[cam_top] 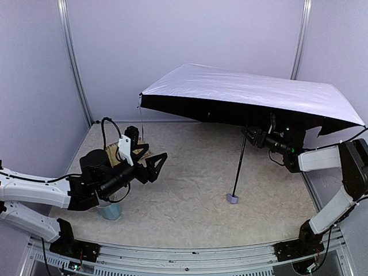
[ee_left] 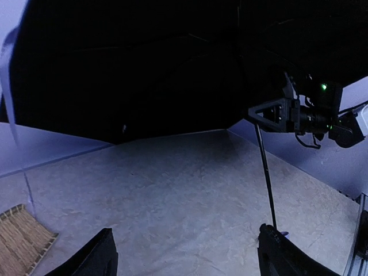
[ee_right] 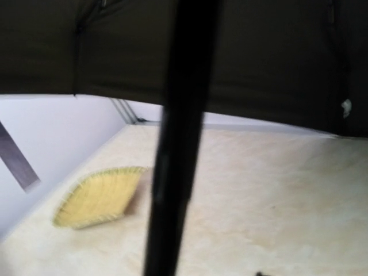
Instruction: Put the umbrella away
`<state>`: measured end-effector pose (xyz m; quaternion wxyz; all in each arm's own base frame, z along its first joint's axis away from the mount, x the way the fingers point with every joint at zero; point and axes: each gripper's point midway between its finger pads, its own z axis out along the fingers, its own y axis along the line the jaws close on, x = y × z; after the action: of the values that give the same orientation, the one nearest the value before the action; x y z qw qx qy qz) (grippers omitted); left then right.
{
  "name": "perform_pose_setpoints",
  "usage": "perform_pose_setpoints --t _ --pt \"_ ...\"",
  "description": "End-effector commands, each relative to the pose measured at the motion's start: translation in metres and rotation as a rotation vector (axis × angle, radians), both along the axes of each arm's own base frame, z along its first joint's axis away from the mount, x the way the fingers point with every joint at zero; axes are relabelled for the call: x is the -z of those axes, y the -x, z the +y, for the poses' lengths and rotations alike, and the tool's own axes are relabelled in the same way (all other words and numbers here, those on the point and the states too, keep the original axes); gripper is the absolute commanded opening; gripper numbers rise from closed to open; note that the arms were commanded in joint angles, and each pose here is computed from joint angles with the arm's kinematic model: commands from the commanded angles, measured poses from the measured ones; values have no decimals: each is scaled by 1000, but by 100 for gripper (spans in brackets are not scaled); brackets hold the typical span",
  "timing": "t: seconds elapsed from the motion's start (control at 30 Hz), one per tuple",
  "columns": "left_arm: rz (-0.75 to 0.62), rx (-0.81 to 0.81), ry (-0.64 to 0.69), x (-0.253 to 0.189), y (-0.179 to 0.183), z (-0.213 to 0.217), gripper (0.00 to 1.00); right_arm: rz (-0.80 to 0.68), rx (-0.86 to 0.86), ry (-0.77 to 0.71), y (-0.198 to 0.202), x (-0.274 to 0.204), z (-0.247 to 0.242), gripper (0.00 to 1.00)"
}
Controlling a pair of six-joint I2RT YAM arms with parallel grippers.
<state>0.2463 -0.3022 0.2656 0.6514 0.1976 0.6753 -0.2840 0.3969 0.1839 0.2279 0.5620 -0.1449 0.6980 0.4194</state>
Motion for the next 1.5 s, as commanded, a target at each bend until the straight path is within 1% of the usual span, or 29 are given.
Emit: perform_pose_setpoints --t 0.0,0.03,0.07,0.17,0.23,0.3,0.4,0.47,0.5,0.57,0.67,0.73,0.77,0.87,0.93,1.0,1.03,1.07,1.3,1.33,1.37,1.4,1.43,1.47 --pt "54 198 106 9 15 -39 82 -15 2 -60 -7 -18 8 26" --pt "86 223 102 19 15 -50 81 -3 4 -76 -8 -20 9 16" --pt "109 245 88 26 13 -61 81 13 15 -88 -9 -21 10 11" --pt "167 309 70 45 10 -91 81 46 78 -90 -13 -32 17 0" --pt "188 350 100 48 8 -108 81 74 153 -61 -15 -40 23 0" --pt "200 431 115 49 13 -128 82 88 222 -37 -11 -53 30 0" --pt "232 526 118 54 14 -160 85 98 290 -87 7 -79 40 0" --pt "258 573 136 54 14 -174 86 91 309 -133 21 -94 48 0" --pt "266 600 141 55 16 -180 86 75 292 -139 31 -103 59 0" --pt "287 642 162 56 19 -188 86 56 309 -140 40 -113 67 0" --pt "318 663 199 60 20 -193 85 41 283 -136 51 -120 85 0" --pt "322 683 211 60 21 -195 79 51 265 -125 54 -118 93 0" --pt "318 695 212 60 24 -196 71 53 258 -119 56 -119 96 0" --pt "347 675 210 70 21 -196 54 47 228 -133 60 -124 102 0" --pt "364 682 199 76 21 -198 36 37 203 -129 62 -129 107 0" --pt "380 687 198 80 23 -198 14 37 192 -121 62 -130 109 0" --pt "382 685 205 79 23 -197 5 31 185 -124 64 -132 110 0" --pt "382 686 217 77 24 -195 0 18 176 -129 66 -134 109 0" --pt "364 717 293 58 31 -190 0 -126 95 -148 81 -157 112 0" --pt "362 718 300 57 31 -190 0 -151 84 -166 83 -162 111 2" --pt "360 713 309 55 30 -188 0 -172 67 -183 85 -164 110 16" --pt "361 703 318 55 29 -187 0 -189 64 -204 85 -166 105 35" --pt "358 695 324 56 29 -185 0 -200 60 -222 84 -162 101 47" --pt "357 687 329 56 28 -184 0 -208 64 -246 82 -161 95 56"
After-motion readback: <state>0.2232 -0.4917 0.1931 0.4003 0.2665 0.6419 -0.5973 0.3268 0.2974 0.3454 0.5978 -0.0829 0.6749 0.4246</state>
